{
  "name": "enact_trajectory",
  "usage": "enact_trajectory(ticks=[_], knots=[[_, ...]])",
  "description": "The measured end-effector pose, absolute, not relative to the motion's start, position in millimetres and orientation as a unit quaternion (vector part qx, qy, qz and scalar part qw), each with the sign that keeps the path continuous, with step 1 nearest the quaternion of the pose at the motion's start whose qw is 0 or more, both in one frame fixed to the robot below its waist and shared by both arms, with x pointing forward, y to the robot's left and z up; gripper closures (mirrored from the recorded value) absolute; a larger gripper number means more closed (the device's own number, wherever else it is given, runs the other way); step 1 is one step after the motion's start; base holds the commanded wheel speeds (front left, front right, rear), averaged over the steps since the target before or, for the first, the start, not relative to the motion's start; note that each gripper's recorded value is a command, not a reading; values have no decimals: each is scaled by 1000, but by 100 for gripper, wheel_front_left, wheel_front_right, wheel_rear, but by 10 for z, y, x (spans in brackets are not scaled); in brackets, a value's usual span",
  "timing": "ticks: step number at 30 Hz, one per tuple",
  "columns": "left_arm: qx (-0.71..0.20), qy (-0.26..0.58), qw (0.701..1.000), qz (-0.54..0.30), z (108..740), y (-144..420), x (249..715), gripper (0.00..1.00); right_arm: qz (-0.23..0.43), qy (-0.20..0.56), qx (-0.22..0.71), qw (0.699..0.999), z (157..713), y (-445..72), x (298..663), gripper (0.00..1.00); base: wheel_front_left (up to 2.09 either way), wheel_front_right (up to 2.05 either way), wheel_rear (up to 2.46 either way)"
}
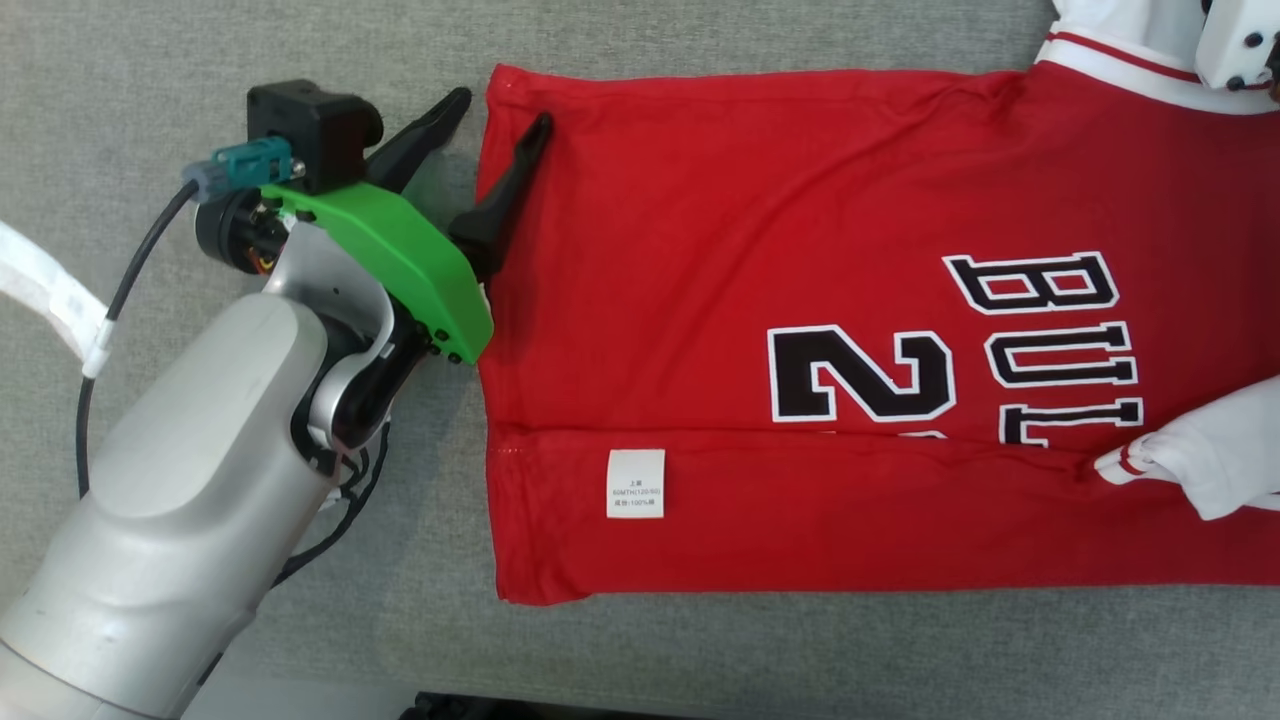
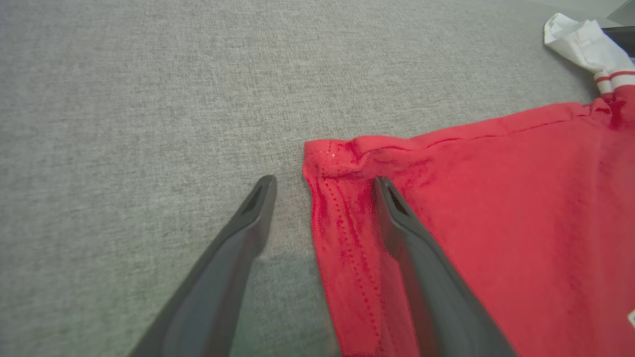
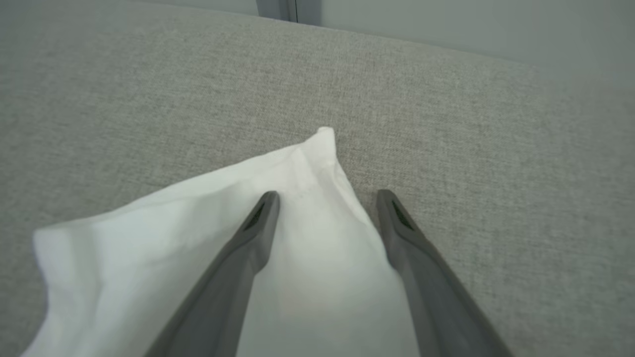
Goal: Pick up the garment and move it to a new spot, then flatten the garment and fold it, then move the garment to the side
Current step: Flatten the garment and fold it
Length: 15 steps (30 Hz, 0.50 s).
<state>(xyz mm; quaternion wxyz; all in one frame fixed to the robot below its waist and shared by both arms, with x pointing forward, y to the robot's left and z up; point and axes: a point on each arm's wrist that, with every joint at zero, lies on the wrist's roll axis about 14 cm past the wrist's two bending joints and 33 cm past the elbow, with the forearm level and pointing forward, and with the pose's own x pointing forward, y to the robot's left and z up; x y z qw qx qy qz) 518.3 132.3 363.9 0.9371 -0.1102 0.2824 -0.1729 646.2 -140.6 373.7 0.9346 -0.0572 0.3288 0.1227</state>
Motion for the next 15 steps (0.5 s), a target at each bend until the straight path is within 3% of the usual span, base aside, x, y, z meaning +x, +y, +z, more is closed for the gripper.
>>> enact_trajectory(ticks=[7,8,9,10,11,15], knots=[[-104,289,933,-188,3590,1282,5238,0,126,335,-46,933,3644,-1370,6504,0,0,0,0],[-104,292,931,-194,3594,1255,5237,13,123,336,-45,933,3640,-1393,6498,25,0,0,0],[-108,290,930,-198,3607,1225,5245,76,122,337,-44,933,3637,-1404,6497,65,0,0,0],[-114,289,928,-204,3619,1188,5248,100,121,337,-41,933,3631,-1411,6494,91,0,0,0],[-113,291,926,-212,3618,1161,5241,100,122,339,-34,932,3619,-1395,6483,100,0,0,0],[-116,278,929,-216,3670,1137,5278,100,118,299,-12,947,3744,-1405,6544,100,0,0,0]])
